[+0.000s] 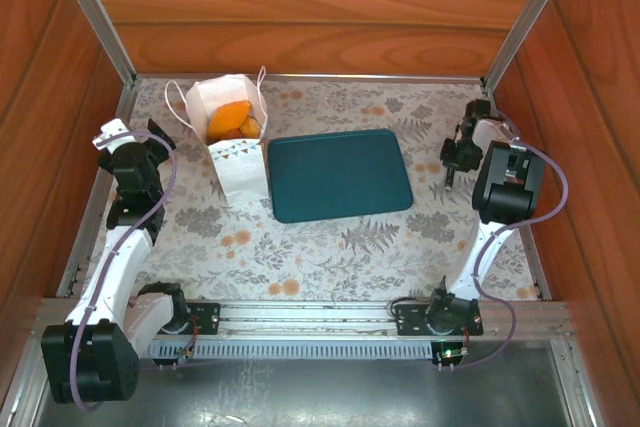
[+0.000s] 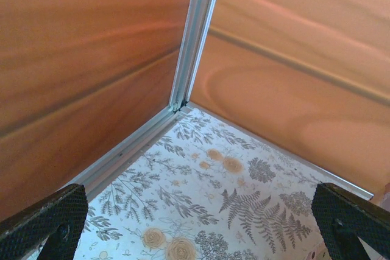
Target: Take the fake bread out of the paper bag
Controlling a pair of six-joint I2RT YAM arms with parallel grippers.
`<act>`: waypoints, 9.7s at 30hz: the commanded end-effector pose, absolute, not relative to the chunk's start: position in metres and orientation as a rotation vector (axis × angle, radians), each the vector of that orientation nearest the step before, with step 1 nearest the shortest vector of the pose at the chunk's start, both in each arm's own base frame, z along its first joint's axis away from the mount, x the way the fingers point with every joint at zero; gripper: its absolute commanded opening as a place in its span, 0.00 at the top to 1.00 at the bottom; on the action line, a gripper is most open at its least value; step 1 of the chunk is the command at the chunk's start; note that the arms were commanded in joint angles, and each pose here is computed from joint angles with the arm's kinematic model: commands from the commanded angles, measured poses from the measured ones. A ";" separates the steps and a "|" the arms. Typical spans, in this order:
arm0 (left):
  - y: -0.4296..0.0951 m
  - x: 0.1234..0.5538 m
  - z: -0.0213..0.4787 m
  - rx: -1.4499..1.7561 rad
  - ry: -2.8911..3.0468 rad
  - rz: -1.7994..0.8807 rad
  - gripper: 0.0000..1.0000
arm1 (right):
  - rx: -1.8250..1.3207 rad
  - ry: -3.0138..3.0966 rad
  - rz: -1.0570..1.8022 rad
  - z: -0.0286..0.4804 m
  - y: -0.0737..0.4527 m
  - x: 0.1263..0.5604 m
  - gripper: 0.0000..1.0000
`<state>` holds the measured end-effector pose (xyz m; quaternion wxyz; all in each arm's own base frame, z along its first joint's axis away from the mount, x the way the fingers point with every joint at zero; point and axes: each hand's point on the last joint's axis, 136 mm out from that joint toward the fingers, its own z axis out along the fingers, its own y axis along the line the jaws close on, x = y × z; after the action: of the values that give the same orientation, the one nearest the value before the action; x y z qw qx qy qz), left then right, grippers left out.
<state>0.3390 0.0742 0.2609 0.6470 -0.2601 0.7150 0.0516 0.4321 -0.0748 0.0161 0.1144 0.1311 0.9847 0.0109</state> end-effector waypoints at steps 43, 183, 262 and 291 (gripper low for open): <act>0.062 0.335 0.269 -0.587 1.612 -0.002 0.00 | 0.133 2.170 1.014 0.197 0.115 0.371 0.62; -0.138 0.432 0.300 0.624 1.907 0.401 1.00 | -0.184 2.233 1.186 0.281 0.236 0.277 0.76; -0.161 0.421 0.294 0.593 1.834 0.279 1.00 | -0.816 2.394 0.204 0.182 0.367 0.331 0.50; -0.157 0.434 0.287 0.551 1.868 0.332 1.00 | -0.860 2.300 0.164 0.218 0.368 0.319 0.84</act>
<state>0.4250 -0.1551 0.2643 0.5211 0.2632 0.7999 0.1390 0.3267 0.3709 0.1775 0.2936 -0.3257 0.8974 0.0496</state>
